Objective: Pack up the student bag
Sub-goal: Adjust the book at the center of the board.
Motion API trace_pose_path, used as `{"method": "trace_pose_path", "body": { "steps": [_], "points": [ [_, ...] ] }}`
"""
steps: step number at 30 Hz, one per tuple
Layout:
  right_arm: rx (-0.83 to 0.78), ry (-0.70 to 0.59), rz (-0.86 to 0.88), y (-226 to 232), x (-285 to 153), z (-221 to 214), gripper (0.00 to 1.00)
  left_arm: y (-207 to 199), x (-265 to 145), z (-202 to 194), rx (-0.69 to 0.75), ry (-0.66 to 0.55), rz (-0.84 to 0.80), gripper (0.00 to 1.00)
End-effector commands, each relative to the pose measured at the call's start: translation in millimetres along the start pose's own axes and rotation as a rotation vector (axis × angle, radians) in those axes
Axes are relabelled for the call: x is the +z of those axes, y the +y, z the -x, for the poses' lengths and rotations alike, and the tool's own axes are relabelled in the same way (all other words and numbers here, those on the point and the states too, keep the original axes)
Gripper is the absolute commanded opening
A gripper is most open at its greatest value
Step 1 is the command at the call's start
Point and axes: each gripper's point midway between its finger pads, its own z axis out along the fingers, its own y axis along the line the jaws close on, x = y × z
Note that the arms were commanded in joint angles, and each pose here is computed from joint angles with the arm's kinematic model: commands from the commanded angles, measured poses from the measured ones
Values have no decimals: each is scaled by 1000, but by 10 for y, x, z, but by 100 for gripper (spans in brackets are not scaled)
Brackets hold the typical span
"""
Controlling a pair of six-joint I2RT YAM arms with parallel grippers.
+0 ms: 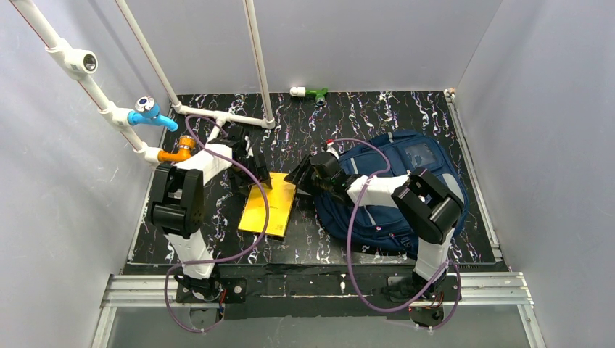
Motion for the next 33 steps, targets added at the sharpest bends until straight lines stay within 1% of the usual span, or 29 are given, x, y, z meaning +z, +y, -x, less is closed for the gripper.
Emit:
{"method": "trace_pose_path", "body": {
  "steps": [1, 8, 12, 16, 18, 23, 31, 33],
  "points": [
    [8, 8, 496, 1690, -603, 85, 59, -621, -67, -252, -61, 94, -276, 78],
    [-20, -6, 481, 1692, -739, 68, 58, -861, -137, -275, -93, 81, -372, 76],
    [-49, -18, 434, 1626, -786, 88, 59, -1041, -111, -272, -123, 81, -437, 74],
    [-58, -23, 418, 1570, -860, 90, 59, -1186, -82, -283, -137, 82, -467, 74],
    [-56, -50, 391, 1512, -872, 134, 59, -1265, -76, -295, -137, 79, -479, 74],
    [-71, -69, 352, 1422, -962, 167, 60, -1471, -62, -329, -145, 75, -512, 74],
    [-162, -143, 167, 915, -1108, 279, 71, -1828, 123, -493, -159, 107, -547, 73],
    [-186, -142, 119, 758, -1135, 299, 73, -1918, 162, -534, -152, 112, -555, 73]
  ]
}}
